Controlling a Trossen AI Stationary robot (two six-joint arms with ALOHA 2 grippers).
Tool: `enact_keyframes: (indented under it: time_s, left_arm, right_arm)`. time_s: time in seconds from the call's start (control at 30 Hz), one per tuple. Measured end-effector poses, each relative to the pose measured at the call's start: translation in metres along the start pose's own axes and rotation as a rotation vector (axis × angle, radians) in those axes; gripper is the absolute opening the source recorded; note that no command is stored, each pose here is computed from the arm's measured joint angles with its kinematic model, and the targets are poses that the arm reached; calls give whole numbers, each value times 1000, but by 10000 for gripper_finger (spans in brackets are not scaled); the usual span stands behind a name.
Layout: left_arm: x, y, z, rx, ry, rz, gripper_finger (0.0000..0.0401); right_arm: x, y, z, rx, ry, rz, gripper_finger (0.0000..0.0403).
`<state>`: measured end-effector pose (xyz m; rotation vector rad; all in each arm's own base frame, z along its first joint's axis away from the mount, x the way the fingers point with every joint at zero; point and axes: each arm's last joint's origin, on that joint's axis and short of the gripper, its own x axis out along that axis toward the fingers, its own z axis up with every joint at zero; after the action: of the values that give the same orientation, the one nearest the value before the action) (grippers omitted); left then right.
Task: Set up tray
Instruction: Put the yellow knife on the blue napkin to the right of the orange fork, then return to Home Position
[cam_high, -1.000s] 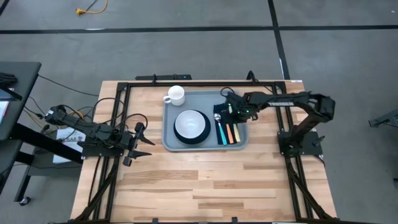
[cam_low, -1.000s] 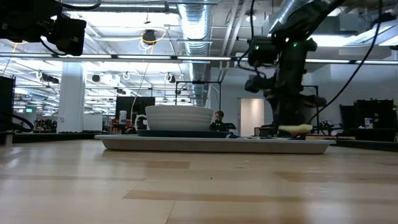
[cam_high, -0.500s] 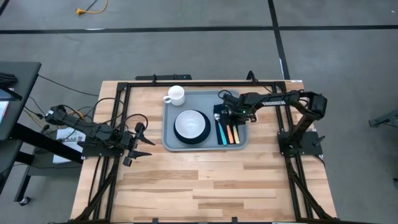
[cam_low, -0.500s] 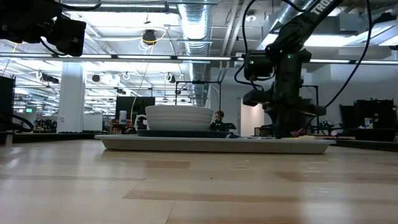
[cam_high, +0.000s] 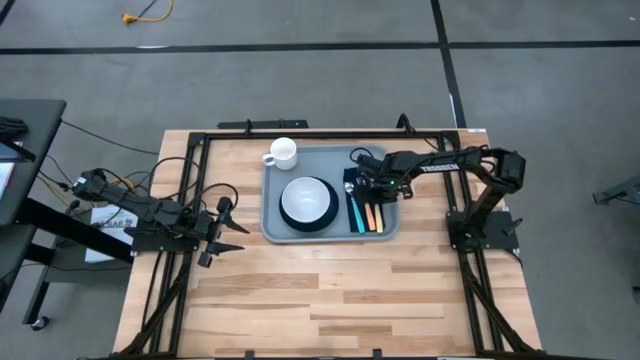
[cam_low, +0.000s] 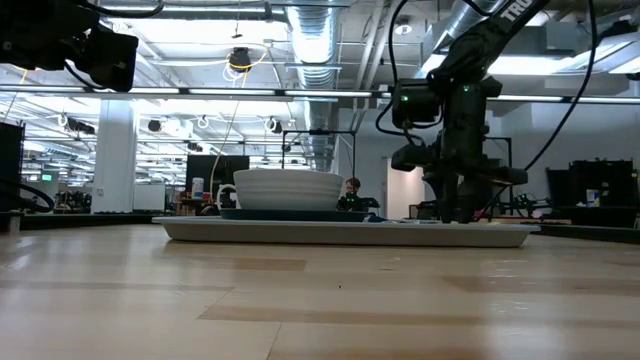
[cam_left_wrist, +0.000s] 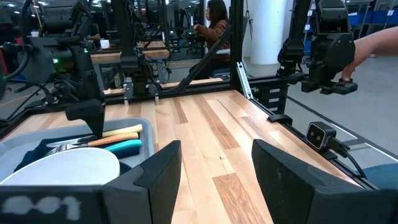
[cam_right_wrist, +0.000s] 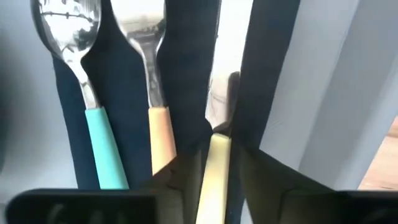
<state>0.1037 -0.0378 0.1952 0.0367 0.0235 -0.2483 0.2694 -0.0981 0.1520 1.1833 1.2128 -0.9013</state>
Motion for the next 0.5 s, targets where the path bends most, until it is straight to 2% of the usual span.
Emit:
enact_keyframes:
  time_s: [0.2,0.37,0.43,0.5]
  left_arm:
    - [0,0,0,-1,0,0,187]
    - [0,0,1,-12,-13,6,187]
    - [-1,1,7,-13,-32,39,187]
    - [-3,5,20,-10,-54,129,187]
  right_arm:
    - [0,1,-2,-26,32,20,159]
    - [-15,1,-4,-38,12,70,191]
    - [-28,1,-7,-47,-16,112,199]
    - [-43,0,-11,-62,-46,159,205]
